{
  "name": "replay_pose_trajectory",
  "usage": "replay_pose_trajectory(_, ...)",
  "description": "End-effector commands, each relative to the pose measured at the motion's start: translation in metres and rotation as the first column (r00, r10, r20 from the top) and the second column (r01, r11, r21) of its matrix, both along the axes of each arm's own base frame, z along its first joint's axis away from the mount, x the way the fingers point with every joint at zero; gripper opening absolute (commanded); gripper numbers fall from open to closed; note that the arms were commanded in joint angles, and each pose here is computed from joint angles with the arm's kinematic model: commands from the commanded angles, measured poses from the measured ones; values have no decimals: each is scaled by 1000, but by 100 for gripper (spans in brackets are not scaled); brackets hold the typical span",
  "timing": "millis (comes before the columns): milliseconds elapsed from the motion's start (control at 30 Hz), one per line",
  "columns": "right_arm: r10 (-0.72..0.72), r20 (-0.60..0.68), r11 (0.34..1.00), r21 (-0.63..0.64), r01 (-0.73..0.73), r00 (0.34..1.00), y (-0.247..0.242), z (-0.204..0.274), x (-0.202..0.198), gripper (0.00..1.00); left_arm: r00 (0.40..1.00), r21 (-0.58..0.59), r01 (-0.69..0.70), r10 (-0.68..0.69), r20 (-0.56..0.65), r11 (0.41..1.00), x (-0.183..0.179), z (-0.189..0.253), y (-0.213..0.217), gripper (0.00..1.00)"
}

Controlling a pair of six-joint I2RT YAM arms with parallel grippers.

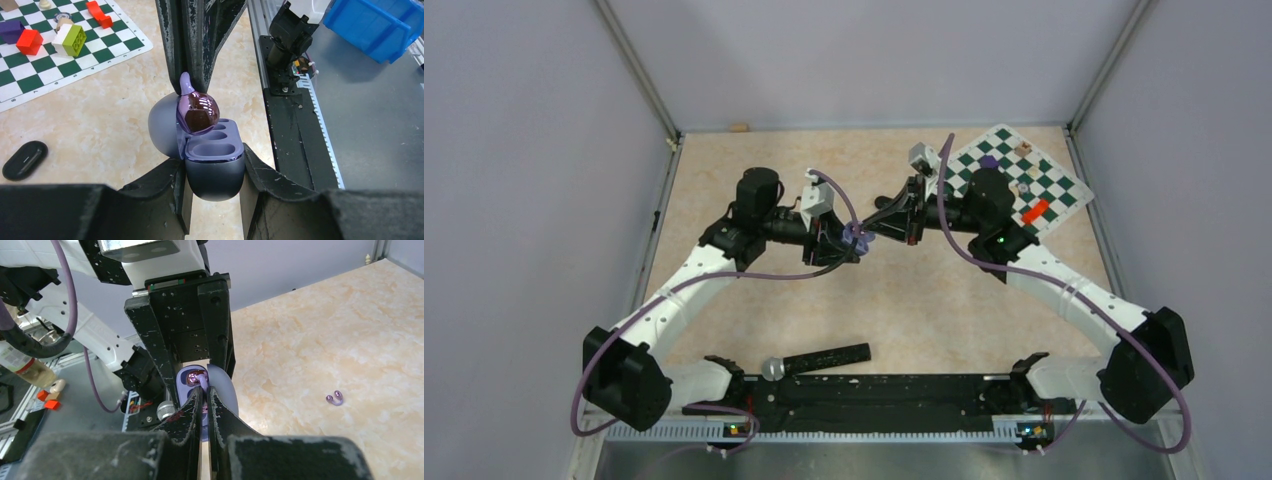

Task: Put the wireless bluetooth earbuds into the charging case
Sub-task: Place the earbud in the charging case.

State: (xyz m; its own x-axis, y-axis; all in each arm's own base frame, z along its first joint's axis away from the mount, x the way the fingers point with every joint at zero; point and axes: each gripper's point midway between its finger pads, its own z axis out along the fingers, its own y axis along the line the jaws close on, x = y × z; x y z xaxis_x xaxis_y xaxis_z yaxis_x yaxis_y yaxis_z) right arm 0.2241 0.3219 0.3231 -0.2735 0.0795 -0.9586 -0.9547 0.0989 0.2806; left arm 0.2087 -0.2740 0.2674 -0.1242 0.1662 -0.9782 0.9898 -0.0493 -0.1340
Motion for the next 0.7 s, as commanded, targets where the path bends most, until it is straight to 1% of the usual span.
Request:
replay_pose_trajectory(0, 3, 44, 1000, -4, -2, 999, 4, 0, 2, 1, 996, -44, 34, -30, 80, 998, -5, 21, 2, 6)
replay_pose_trajectory(367, 26, 21, 1000, -15, -26, 999, 14, -7, -2, 1, 997, -43, 34, -30, 75, 999, -4, 21, 1, 6)
replay_pose_trajectory(567, 60, 26, 998, -5, -60, 998, 15, -5, -10, 0, 997, -41, 32, -29, 75, 999, -4, 20, 1, 6)
replay_pose_trajectory(667, 54, 41, 999, -7, -54, 998, 14, -3, -10, 0, 997, -40, 28, -25, 75, 999, -3, 19, 1, 6)
